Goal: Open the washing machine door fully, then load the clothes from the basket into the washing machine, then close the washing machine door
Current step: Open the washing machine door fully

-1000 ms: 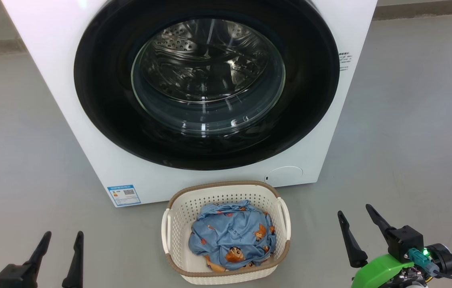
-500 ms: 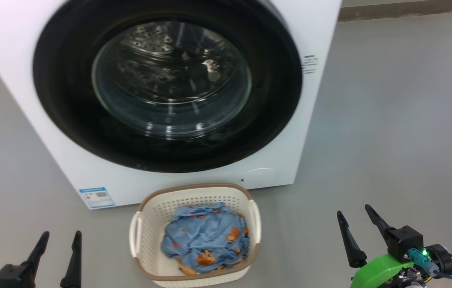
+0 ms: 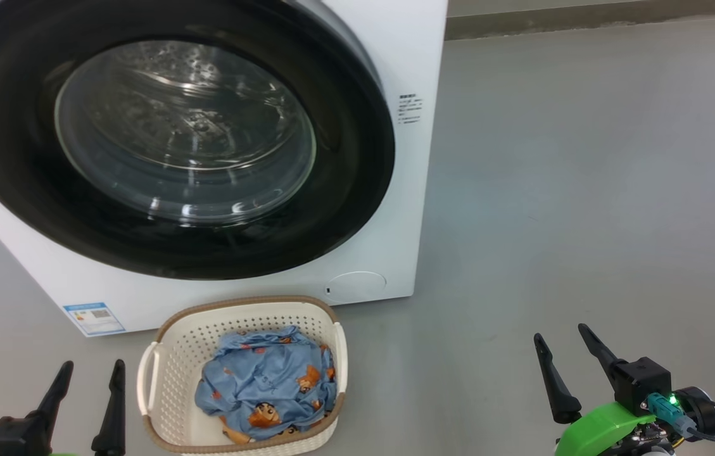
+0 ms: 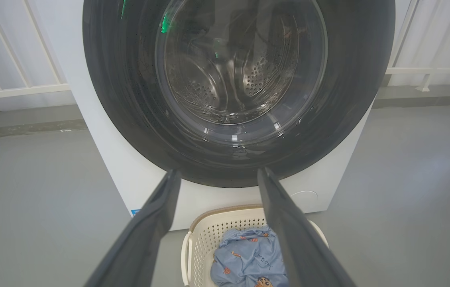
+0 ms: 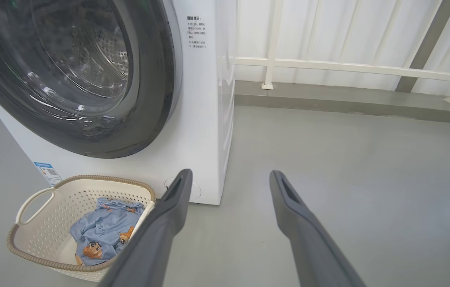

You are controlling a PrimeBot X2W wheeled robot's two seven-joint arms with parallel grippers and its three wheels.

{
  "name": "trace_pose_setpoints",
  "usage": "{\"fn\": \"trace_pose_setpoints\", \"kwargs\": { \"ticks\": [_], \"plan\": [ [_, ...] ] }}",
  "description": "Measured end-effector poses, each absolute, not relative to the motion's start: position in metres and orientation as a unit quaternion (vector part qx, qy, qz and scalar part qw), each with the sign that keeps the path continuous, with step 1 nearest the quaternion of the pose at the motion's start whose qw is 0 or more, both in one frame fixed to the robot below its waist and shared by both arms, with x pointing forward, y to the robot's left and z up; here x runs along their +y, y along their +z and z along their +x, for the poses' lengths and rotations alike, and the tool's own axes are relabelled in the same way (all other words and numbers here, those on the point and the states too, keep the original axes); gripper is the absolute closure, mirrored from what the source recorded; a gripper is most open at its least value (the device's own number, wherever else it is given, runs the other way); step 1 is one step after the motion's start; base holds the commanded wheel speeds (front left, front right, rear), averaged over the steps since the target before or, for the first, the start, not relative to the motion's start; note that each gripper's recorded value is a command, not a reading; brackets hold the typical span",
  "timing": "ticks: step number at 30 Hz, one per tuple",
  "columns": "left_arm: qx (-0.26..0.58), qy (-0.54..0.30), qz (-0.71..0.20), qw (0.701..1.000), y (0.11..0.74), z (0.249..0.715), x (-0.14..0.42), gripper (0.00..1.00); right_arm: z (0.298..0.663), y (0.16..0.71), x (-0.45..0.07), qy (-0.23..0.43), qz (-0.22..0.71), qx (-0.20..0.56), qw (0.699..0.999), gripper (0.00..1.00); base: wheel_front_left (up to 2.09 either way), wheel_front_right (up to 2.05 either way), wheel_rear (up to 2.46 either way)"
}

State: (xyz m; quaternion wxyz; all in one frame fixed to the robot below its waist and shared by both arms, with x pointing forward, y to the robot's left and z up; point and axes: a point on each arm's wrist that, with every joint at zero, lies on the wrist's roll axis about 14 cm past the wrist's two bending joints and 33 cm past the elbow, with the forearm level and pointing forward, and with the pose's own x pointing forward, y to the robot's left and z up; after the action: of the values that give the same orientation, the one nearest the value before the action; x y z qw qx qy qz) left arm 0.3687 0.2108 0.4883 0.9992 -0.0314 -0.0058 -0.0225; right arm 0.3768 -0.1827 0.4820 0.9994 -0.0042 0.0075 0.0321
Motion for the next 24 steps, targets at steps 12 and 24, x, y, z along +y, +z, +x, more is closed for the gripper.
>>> {"fn": "trace_pose_setpoints", "kwargs": {
  "ticks": [12,24],
  "plan": [
    [-0.006,-0.023,-0.031,0.999,0.4886,0.3683,0.2107,0.00,0.3772,0.4836,-0.1815,0.033,-0.001,0.005,0.999,0.00,0.10,0.10,-0.19],
    [-0.007,-0.022,-0.032,0.999,0.4889,0.3676,0.2114,0.00,0.3780,0.4864,-0.1814,0.033,0.000,0.000,0.999,0.00,0.00,0.00,0.00]
  ]
}}
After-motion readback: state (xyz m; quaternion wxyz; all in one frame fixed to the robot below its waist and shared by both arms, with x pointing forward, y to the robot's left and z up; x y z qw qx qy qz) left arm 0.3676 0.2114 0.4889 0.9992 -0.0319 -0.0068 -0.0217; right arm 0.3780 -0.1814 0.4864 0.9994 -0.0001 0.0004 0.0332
